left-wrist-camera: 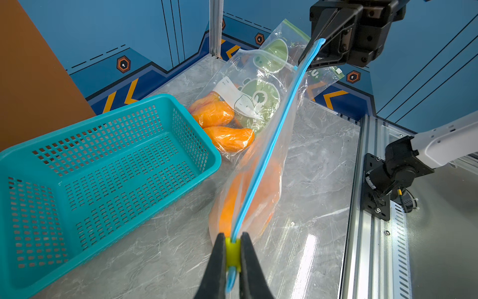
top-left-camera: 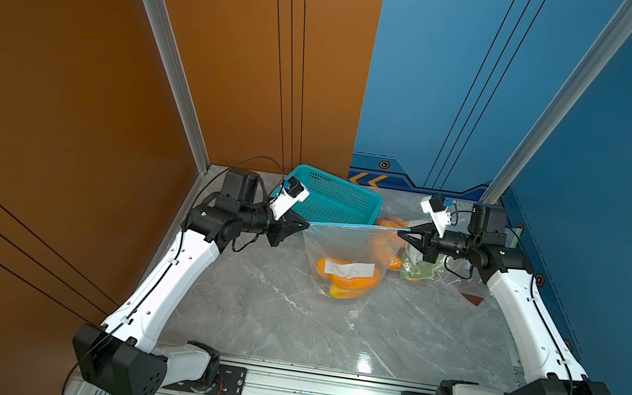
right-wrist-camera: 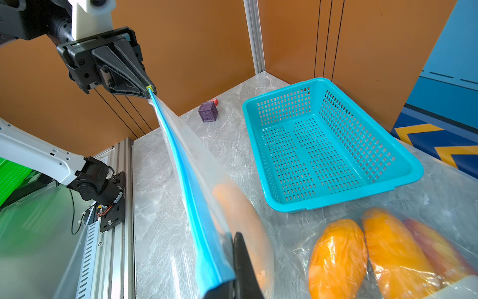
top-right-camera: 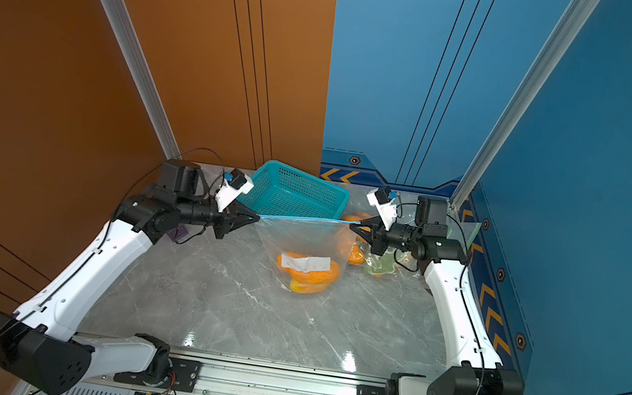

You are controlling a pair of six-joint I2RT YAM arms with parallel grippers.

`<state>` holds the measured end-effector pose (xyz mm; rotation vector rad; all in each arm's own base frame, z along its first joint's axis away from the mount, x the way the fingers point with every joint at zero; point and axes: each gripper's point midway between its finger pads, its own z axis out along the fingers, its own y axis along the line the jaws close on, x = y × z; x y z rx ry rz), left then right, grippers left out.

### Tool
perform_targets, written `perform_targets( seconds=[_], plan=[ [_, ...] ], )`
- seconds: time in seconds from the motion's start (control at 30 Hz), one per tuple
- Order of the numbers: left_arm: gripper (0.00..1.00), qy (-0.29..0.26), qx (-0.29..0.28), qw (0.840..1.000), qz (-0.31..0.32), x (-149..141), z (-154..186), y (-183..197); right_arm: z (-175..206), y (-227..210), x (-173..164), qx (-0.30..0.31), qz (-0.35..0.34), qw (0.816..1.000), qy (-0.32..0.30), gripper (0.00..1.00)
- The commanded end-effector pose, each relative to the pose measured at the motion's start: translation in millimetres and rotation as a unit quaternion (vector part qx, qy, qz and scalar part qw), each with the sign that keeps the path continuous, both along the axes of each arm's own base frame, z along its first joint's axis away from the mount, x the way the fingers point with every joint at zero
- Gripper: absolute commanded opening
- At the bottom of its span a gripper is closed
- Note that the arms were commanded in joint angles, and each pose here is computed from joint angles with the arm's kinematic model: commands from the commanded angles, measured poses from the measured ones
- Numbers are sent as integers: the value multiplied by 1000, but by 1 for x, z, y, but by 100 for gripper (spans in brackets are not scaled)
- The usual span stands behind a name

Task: Place the mango in a zip-top bag and seal the zipper
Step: Zip the zipper on the zipper food storage bag, then place the zipper food storage bag at the center of the board.

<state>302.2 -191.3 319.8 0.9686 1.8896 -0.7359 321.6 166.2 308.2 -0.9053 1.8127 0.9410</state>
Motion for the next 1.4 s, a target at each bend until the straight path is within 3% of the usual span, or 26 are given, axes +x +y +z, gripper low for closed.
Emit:
perform_targets(
  seconds=[0.0,0.2,0.37,0.4,0.5,0.57,0.67,0.7,0.93,1.27,1.3,1.33,1.37],
  plan=[
    [4,6,29,998,62,5,-8,34,-6,-26,11,-24,-66,998,5,0],
    [4,13,11,998,53,7,-1,29,-6,-27,12,-25,-80,996,14,0],
    [1,8,20,997,70,15,9,20,-9,-33,20,-53,-168,984,30,0],
    [0,9,23,997,75,17,10,19,-11,-31,15,-57,-170,983,44,5],
    [0,5,27,998,63,18,10,12,-22,-22,-1,-86,-154,982,69,52],
    [0,-1,30,998,46,16,9,7,-23,-12,-13,-109,-128,984,65,67],
    [0,-14,34,999,26,13,9,2,-6,1,-25,-129,-97,987,23,79],
    [0,-20,34,999,18,12,11,0,2,1,-24,-135,-101,986,5,88],
    [0,-54,31,998,-31,-1,20,-11,20,-3,7,-159,-117,980,-32,98],
    [0,-43,31,999,-12,3,21,-8,-17,36,12,-135,19,990,45,98],
    [0,-41,31,999,-2,5,21,-7,-18,40,12,-128,28,990,51,94],
    [0,-38,32,999,8,6,21,-5,-19,43,12,-125,32,990,56,83],
    [0,-33,32,999,19,7,22,-3,-20,45,14,-126,30,990,60,51]
  ],
)
